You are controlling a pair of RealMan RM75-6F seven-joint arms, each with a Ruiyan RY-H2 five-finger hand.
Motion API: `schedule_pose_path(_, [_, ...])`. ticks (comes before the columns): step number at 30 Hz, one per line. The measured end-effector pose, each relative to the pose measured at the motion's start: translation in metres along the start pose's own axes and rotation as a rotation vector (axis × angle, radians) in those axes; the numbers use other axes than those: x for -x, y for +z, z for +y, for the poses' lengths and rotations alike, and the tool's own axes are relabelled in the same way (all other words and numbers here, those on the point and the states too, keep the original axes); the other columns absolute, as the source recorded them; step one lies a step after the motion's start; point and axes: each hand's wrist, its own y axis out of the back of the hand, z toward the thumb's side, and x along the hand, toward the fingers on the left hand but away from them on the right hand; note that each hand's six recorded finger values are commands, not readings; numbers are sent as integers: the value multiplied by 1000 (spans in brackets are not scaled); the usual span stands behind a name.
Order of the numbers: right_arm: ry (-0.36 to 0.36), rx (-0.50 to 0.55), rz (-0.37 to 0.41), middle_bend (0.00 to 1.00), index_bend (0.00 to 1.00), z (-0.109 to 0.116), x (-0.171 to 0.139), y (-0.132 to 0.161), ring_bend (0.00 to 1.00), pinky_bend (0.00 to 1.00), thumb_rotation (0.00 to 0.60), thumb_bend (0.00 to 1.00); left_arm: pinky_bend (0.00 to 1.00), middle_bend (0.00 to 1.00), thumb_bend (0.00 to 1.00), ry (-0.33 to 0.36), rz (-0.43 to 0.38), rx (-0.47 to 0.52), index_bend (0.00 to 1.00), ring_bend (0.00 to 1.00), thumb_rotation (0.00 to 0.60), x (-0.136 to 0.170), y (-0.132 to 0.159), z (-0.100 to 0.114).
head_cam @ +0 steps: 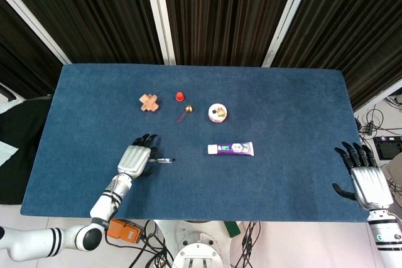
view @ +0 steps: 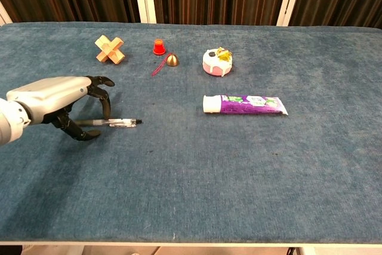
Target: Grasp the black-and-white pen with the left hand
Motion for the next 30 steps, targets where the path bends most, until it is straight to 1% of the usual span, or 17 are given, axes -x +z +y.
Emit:
schedule_pose_path(4, [-1,1,-1,119,205,0,0,0,35,48,600,360,144,64,313,-8,-6,3,470,0,600,-4,3,-3])
schedule_pose_path(11, [1,-1,0,119,205,0,1,0,35,47,600,360,144,72,435,-14,-21,15,499,0,600,-8,11,-5])
schedule_pose_path(16, [1,0,0,119,205,0,1,0,35,47,600,360,144,75,462,-19,-36,19,513,0,600,-10,17,-5])
schedule_pose_path(23, [0,-1,2,119,205,0,1,0,35,47,600,360,144,84,493,-20,-25,20,530,0,600,-10,13,-5])
schedule_pose_path(27, [-1,-1,2,119,205,0,1,0,35,47,600,360,145,88,497,-4,-31,30,535,0,600,-8,12,1])
schedule_pose_path(30, [1,1,1,119,205,0,1,0,35,47,600,360,144,105,502,18,-44,44,554,0,600,-3,10,11])
